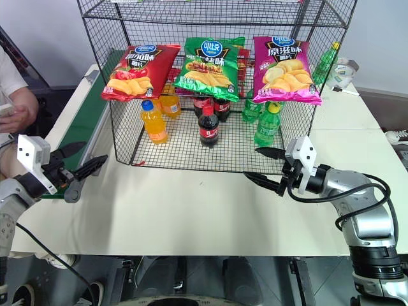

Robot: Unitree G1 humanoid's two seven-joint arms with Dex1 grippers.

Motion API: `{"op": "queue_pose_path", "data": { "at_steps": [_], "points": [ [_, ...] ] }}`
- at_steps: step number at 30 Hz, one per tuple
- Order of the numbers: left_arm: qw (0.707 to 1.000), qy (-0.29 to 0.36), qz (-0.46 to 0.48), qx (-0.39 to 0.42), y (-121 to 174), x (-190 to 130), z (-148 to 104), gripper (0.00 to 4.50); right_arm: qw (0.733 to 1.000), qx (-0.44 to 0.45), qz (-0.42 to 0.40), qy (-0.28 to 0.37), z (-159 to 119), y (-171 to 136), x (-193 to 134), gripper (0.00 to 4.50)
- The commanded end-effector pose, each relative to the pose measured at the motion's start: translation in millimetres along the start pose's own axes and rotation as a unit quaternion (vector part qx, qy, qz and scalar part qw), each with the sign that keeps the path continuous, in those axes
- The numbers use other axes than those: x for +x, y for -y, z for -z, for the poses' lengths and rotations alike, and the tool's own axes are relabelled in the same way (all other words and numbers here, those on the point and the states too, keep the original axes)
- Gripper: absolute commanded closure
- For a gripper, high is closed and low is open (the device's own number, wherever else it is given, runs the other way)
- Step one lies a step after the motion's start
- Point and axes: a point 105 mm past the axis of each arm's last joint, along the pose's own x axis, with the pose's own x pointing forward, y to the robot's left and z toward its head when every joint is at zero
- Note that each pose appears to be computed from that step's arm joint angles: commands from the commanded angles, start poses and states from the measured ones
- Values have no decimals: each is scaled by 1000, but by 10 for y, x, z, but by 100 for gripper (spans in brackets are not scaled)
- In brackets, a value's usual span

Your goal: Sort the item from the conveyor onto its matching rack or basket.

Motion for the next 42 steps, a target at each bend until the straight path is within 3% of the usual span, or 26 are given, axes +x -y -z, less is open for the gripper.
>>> {"op": "queue_pose_path", "data": {
  "at_steps": [1, 25, 30, 42],
  "points": [
    [1000, 7, -1, 17, -2, -31, -89, 23, 1000, -17, -4, 6, -71, -23, 0, 45],
    [1000, 7, -9, 27, -82, -5, -87, 23, 1000, -7, 11, 9, -43, -18, 82, 45],
    [1000, -18, 1, 10, -65, -17, -10, 23, 1000, 3, 22, 7, -24, -9, 96, 45],
    [1000, 7, -20, -5, -121, 11, -80, 23, 1000, 0, 22, 4, -40, 1, 97, 45]
  ]
}}
